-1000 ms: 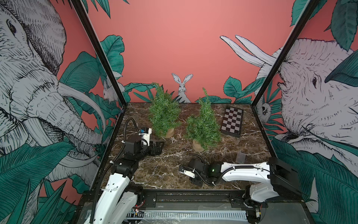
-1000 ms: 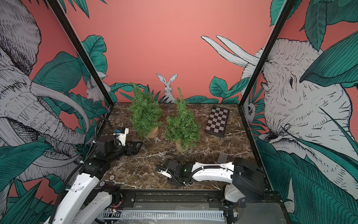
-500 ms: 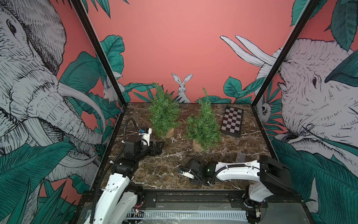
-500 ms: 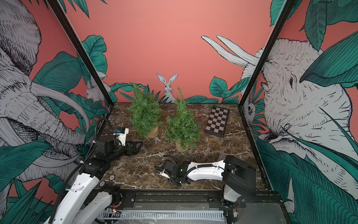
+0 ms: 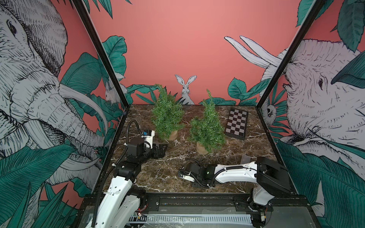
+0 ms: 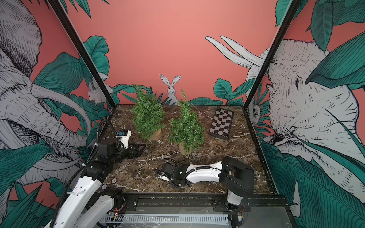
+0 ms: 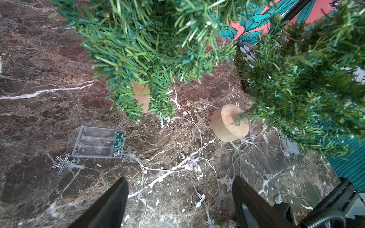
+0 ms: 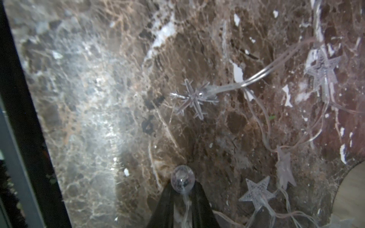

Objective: Wrap string light around the christmas tree
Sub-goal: Pick up the light string from the center of the board.

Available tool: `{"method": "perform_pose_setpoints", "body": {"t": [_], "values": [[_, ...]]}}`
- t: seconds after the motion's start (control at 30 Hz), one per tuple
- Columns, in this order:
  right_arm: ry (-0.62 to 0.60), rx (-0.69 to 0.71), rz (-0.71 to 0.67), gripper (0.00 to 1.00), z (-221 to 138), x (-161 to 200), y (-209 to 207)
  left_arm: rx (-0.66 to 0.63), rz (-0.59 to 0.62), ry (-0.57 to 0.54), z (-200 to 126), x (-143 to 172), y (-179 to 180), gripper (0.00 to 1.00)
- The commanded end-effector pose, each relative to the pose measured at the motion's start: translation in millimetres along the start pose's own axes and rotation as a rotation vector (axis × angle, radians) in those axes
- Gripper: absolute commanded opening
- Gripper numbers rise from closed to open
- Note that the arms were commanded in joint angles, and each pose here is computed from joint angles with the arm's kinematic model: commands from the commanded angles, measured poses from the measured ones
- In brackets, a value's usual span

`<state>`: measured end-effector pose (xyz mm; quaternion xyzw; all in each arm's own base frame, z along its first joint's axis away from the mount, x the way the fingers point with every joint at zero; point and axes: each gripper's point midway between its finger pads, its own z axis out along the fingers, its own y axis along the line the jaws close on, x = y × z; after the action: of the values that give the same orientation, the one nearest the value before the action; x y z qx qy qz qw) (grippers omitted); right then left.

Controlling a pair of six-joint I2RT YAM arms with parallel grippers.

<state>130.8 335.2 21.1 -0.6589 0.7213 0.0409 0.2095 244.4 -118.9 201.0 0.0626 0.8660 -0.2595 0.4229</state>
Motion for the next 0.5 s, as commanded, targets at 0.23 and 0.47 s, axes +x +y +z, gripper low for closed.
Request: {"method": "perform_pose_setpoints", "body": {"t": [0.23,0.47], "values": [[-0.073,0.042,0.008,0.01,-8,-18,-9,0.008,0.014,-0.019,-6,-8,-5,0.84],[-0.218,0.110,0.062,0.00,-40,-41,-25,0.007,0.018,-0.032,-8,-9,-5,0.84]]}}
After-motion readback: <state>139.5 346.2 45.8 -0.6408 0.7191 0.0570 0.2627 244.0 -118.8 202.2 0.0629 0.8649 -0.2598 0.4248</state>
